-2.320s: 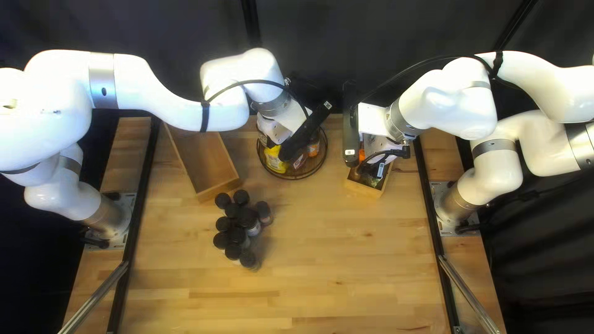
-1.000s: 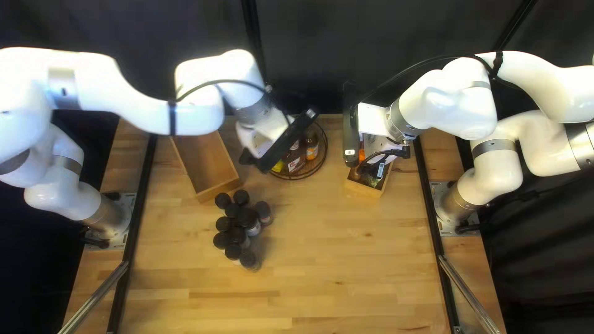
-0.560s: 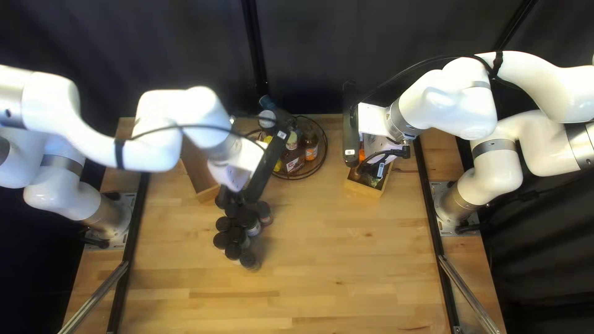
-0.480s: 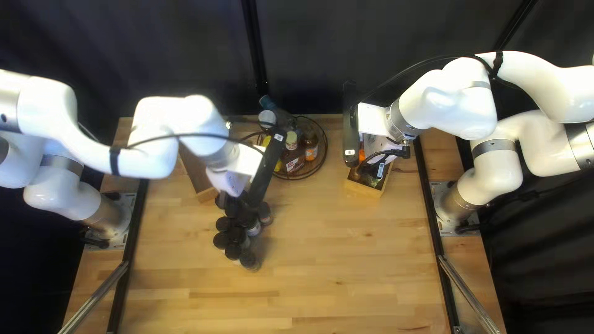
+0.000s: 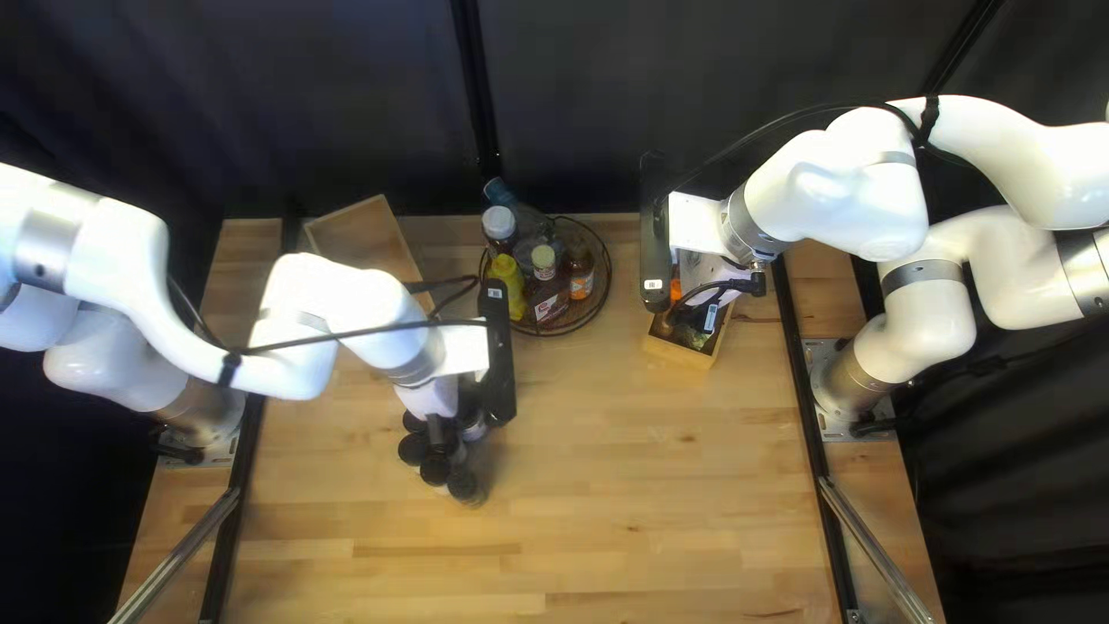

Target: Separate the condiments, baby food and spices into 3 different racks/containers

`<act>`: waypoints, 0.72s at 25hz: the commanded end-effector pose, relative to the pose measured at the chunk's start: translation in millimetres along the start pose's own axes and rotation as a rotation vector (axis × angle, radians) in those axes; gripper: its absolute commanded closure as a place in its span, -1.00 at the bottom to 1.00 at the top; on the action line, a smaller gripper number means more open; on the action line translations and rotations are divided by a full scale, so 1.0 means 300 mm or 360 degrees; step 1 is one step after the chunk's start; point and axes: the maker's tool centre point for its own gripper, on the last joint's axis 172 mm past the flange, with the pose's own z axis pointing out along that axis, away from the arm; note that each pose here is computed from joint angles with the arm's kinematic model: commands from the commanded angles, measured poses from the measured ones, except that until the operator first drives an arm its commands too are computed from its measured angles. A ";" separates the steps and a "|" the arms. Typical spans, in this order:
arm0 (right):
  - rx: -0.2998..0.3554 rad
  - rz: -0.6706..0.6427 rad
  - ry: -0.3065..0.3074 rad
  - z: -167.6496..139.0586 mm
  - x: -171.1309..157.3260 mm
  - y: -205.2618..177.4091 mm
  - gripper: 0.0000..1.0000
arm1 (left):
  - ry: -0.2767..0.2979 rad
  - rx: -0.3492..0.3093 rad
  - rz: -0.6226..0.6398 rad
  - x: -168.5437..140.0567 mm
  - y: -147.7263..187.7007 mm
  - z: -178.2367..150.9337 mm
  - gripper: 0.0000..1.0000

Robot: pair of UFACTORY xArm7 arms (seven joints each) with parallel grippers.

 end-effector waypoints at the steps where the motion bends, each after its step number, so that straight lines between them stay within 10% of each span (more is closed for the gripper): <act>1: 0.0000 0.0000 0.0000 0.000 0.000 0.000 -1.00 | -0.0023 0.0055 -0.0061 -0.004 0.000 0.077 -1.00; 14: 0.0000 0.0000 0.0000 0.000 0.000 0.000 -1.00 | -0.0065 0.0185 -0.0186 -0.013 -0.003 0.163 -1.00; 18: 0.0000 0.0000 0.0000 0.000 0.000 0.000 -1.00 | -0.0070 0.0190 -0.0192 -0.014 -0.008 0.161 -0.31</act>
